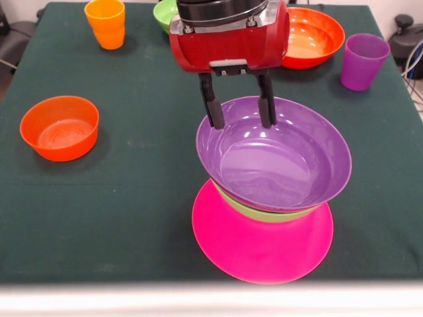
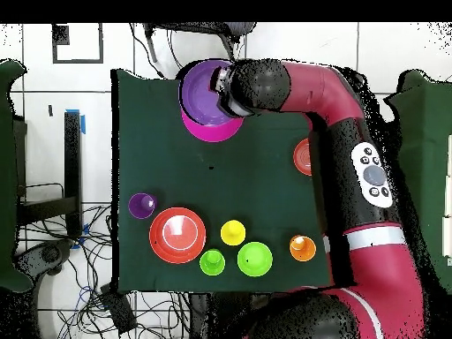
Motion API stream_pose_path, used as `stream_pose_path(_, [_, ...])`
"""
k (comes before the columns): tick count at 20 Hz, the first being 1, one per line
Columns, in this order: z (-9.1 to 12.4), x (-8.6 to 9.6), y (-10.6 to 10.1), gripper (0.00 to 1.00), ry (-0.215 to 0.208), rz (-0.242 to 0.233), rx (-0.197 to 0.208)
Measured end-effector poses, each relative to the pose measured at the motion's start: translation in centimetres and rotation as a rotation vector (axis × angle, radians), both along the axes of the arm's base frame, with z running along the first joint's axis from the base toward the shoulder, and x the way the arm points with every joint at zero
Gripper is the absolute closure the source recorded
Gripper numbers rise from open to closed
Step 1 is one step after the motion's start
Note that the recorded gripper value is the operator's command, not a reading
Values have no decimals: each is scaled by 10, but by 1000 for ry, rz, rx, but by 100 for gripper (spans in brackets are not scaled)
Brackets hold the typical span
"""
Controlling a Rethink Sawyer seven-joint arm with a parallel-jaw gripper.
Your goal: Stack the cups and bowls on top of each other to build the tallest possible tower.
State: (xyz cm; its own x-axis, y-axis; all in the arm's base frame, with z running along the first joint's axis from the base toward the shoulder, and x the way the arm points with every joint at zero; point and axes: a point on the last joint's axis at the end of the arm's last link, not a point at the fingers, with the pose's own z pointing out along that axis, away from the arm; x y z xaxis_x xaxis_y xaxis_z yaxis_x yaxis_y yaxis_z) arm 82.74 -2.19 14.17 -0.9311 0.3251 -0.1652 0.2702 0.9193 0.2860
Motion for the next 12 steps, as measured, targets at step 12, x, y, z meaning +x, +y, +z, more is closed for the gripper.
stream_pose_path(12, [-10, -2, 9, 0, -19, 2, -25])
